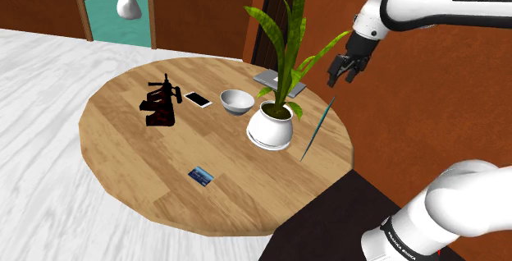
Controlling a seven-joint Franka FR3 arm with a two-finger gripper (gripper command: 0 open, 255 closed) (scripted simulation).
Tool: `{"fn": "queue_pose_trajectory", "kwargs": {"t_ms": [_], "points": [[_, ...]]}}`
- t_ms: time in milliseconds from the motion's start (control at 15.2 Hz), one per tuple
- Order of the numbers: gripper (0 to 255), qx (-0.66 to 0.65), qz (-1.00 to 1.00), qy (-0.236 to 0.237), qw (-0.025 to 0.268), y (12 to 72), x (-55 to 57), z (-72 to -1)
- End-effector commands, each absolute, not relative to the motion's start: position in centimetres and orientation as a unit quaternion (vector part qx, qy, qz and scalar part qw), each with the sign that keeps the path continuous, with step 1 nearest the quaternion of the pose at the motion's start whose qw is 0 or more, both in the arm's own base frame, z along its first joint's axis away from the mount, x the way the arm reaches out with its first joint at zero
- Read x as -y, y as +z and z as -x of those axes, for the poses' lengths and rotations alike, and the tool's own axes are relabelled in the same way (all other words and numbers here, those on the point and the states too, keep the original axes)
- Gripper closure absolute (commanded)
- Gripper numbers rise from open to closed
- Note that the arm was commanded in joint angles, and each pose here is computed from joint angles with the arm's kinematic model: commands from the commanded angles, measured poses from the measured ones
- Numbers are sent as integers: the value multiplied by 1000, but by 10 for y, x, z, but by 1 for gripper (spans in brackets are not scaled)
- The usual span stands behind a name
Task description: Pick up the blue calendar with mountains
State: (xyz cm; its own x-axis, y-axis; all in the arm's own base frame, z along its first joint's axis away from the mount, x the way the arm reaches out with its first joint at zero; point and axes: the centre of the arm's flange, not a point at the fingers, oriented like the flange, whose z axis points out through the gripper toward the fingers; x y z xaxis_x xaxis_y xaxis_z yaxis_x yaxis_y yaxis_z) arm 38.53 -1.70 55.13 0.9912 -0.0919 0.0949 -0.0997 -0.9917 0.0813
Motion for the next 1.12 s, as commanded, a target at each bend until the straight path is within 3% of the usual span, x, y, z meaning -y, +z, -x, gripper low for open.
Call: {"fn": "queue_pose_trajectory", "kwargs": {"t_ms": [0,1056], "points": [[0,96,-993,49,44,539,34,-399],[0,448,-890,65,51,455,205,-465]]}}
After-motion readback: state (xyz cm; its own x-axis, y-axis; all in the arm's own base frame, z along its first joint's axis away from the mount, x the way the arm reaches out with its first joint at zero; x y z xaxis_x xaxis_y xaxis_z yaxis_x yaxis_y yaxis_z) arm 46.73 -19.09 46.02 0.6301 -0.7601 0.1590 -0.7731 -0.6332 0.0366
